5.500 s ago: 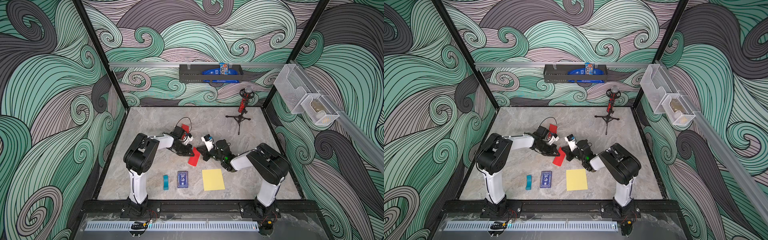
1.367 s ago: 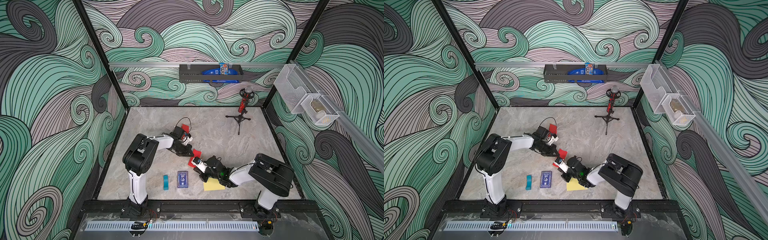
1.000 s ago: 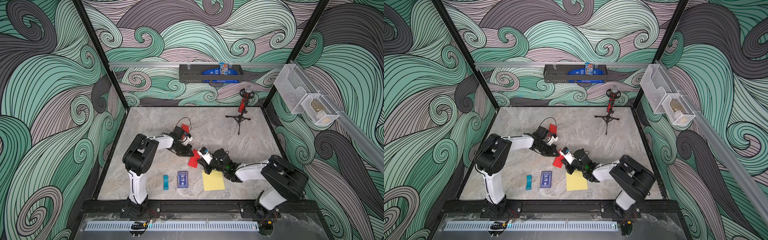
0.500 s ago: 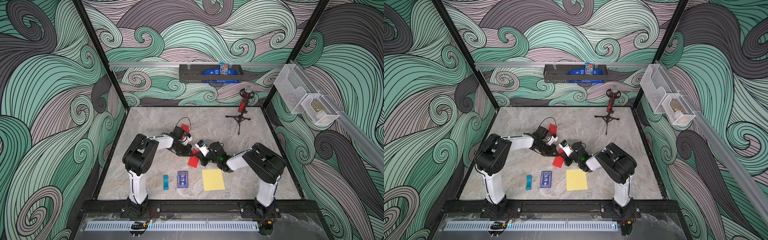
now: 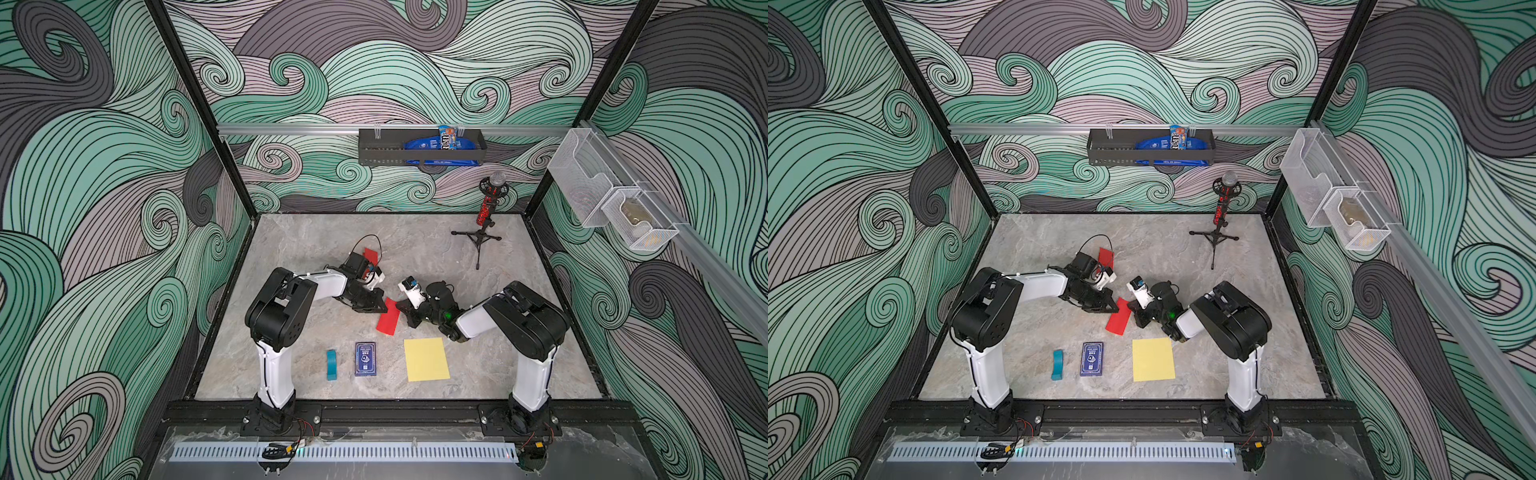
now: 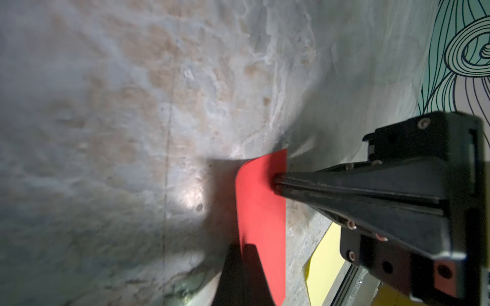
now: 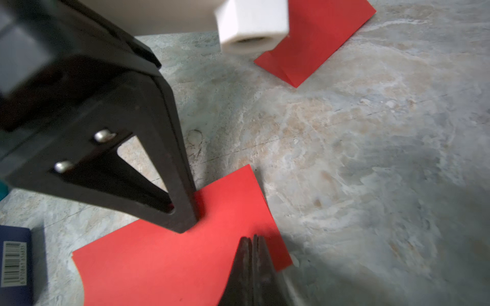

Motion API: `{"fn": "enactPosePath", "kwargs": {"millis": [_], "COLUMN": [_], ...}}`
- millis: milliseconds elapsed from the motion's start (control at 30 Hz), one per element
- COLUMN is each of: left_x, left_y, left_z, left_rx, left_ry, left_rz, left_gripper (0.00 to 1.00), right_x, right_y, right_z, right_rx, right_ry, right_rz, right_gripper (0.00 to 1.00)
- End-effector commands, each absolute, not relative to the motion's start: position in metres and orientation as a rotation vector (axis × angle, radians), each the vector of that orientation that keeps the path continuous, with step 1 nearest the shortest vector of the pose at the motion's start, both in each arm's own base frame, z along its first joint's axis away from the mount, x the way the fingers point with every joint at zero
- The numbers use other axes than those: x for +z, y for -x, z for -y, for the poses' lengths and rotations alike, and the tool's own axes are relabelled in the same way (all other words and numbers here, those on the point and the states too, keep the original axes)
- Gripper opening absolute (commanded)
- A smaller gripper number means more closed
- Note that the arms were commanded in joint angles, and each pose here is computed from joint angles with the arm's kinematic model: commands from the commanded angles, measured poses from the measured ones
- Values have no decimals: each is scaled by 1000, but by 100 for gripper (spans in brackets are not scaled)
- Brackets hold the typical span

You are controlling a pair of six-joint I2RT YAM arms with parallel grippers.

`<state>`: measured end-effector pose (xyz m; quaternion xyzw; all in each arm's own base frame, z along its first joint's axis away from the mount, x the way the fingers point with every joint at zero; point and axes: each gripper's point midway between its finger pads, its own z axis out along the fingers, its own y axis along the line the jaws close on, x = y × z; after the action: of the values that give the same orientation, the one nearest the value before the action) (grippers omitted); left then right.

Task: Fold the square paper along the opposite sides
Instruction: Smooth out the paper at the center of the board.

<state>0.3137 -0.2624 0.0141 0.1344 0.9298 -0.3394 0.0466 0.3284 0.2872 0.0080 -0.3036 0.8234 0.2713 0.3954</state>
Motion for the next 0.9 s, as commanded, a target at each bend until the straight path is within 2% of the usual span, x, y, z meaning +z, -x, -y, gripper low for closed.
{"fn": "enactPosePath", "kwargs": {"millis": [0,200,400,667,867], "left_x": [-7,-8,-11,-16,-17], "left_y": [-306,-306,-307,-307,-309], "left_z": [242,241,241,238,236], "left_rx": [-890,-885,-880,-870,-858], "left_ry": [-355,-353,-345,-327,-317], "left_rz": [-2930,-2932,-2940,-2954,-2959], "left_gripper": [0,0,0,0,0], "right_x": [-14,-6,47,-5,-22], "right_y": [-329,-336,-313,-273,-248], "right_z": [-265,-263,-299,-300,-285], "right_rx": [622,628,663,625,564], "right_ry": [714,700,850,972,1035], "right_rz": [-2177,-2179,-1983,-2109,-2173], "right_gripper": [0,0,0,0,0]}}
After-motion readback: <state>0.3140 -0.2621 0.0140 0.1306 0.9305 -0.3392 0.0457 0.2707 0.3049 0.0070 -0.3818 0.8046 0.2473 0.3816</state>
